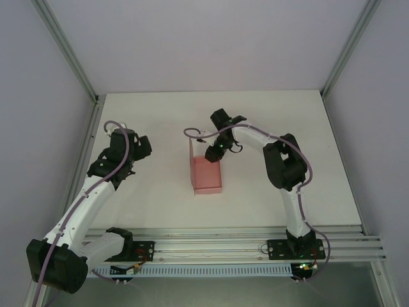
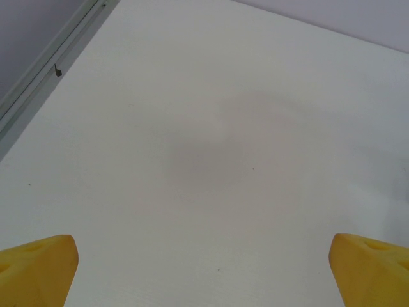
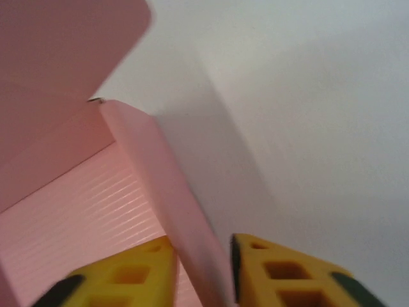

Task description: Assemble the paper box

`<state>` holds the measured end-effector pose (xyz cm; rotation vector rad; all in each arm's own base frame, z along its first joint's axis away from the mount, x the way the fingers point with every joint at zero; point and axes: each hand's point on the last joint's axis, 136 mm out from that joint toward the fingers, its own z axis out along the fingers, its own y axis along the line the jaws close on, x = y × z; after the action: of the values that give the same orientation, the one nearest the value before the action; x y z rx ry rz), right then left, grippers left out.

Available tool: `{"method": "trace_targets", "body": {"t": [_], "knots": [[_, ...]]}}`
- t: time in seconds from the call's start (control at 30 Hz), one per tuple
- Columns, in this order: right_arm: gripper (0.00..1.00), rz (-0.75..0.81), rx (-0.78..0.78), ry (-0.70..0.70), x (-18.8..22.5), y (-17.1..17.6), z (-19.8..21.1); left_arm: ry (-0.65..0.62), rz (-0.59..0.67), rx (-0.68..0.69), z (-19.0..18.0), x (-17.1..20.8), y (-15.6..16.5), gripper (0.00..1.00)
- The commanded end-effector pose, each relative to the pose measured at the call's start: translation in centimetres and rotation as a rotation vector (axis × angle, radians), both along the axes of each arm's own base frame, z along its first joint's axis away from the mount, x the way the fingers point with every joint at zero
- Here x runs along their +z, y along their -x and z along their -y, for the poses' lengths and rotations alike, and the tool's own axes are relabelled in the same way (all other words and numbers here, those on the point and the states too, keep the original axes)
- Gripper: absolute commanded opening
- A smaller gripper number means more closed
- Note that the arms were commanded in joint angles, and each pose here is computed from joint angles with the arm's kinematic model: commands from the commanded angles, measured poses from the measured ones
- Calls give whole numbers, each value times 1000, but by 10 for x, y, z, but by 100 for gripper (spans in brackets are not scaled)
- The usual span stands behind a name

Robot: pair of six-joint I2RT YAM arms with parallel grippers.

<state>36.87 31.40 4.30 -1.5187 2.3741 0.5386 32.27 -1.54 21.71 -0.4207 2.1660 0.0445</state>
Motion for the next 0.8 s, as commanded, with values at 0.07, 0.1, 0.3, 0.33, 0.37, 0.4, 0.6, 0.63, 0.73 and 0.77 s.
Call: {"method": "trace_targets", "body": {"t": [0.07, 0.1, 0.3, 0.33, 0.37, 0.4, 0.6, 0.63, 0.73, 0.77], "knots": [[7, 164, -273, 35, 13, -27, 11, 19, -2, 11, -2, -5, 2, 100], [8, 231, -360, 56, 16, -35, 19, 24, 2, 8, -1, -5, 2, 100], [8, 226, -974, 38, 25, -23, 73, 53, 33, -6, 4, -2, -6, 100], [8, 225, -1012, 40, 23, -17, 76, 53, 33, -17, 6, -2, -7, 100], [8, 240, -1066, 72, 21, -10, 82, 56, 31, -25, 8, -3, -9, 100], [9, 251, -1144, 110, 21, -2, 89, 59, 29, -35, 10, -4, -11, 100], [18, 150, -1344, 152, 6, 40, 81, 113, -7, -155, 36, -17, -26, 100], [22, 144, -1334, 141, 7, 43, 77, 118, -11, -201, 44, -19, -28, 100], [49, 156, -1332, 98, 24, 44, 77, 115, 38, -396, 72, -16, -37, 100], [52, 177, -1307, 78, 35, 41, 76, 104, 66, -498, 86, -15, -39, 100]]}}
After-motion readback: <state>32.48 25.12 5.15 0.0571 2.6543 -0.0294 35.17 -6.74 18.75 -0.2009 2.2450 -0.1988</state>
